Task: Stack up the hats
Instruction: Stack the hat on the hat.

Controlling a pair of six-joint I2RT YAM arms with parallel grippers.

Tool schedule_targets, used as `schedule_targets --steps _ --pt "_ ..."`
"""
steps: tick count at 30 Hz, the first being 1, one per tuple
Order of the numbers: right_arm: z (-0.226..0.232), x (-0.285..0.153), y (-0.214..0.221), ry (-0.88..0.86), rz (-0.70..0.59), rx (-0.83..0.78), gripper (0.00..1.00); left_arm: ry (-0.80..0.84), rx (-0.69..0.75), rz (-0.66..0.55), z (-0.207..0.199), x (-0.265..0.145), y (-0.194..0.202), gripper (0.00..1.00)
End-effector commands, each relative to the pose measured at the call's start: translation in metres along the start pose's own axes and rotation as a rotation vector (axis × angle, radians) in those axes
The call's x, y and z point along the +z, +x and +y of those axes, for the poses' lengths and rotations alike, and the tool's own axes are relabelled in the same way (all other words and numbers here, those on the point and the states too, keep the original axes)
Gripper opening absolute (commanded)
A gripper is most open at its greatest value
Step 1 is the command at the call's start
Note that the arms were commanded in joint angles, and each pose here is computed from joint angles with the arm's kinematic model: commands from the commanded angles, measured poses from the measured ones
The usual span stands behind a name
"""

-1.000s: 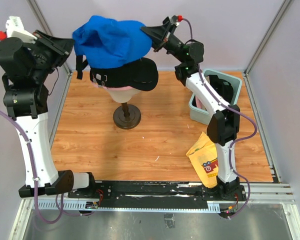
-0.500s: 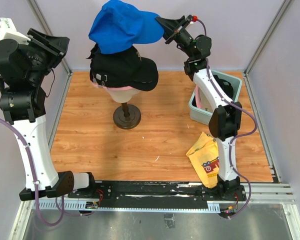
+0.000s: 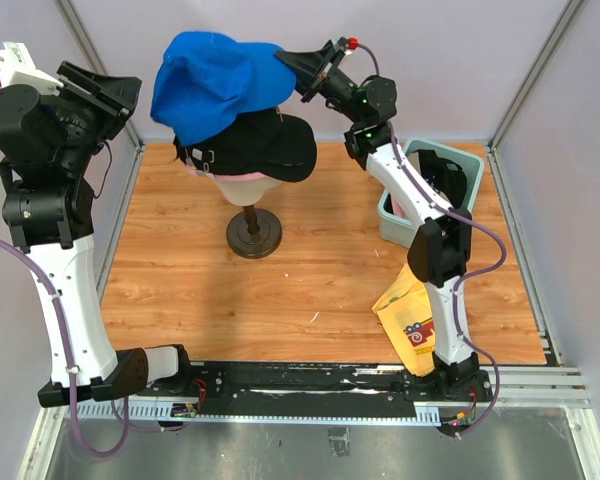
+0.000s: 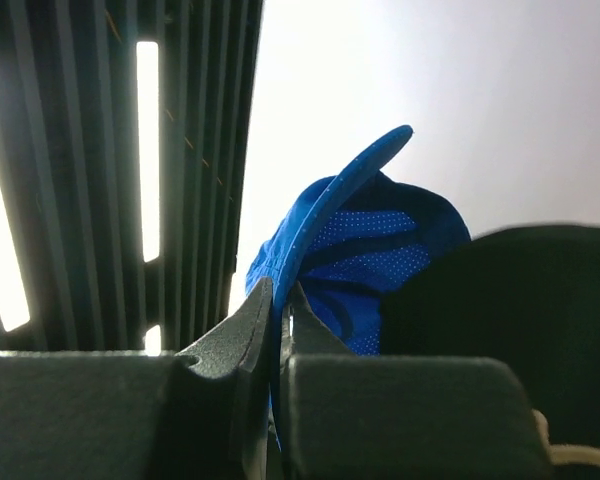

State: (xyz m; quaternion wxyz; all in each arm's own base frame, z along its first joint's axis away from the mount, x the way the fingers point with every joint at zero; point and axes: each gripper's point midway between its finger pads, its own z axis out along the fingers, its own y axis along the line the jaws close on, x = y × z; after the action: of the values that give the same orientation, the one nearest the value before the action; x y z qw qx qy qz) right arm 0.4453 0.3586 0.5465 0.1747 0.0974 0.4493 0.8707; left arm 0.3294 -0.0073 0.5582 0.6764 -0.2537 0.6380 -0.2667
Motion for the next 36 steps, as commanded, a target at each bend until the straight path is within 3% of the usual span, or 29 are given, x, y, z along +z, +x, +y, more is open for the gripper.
schedule_targets --steps 1,8,21,36 --pt "0.004 -0.004 0.026 0.017 0.056 -0.020 0.00 0.045 0.007 -0.046 -0.012 -0.008 -0.011 0.49" --pt "-0.012 -0.023 0.021 0.077 0.022 -0.047 0.01 0.075 -0.006 -0.012 -0.007 0.003 0.003 0.49" --pt "0.005 -0.025 -0.002 0.035 -0.069 -0.150 0.01 0.096 -0.004 0.021 0.006 0.020 0.023 0.49" --pt "0.000 -0.057 -0.012 0.077 -0.120 -0.148 0.01 0.105 -0.047 0.036 0.021 0.031 0.042 0.46"
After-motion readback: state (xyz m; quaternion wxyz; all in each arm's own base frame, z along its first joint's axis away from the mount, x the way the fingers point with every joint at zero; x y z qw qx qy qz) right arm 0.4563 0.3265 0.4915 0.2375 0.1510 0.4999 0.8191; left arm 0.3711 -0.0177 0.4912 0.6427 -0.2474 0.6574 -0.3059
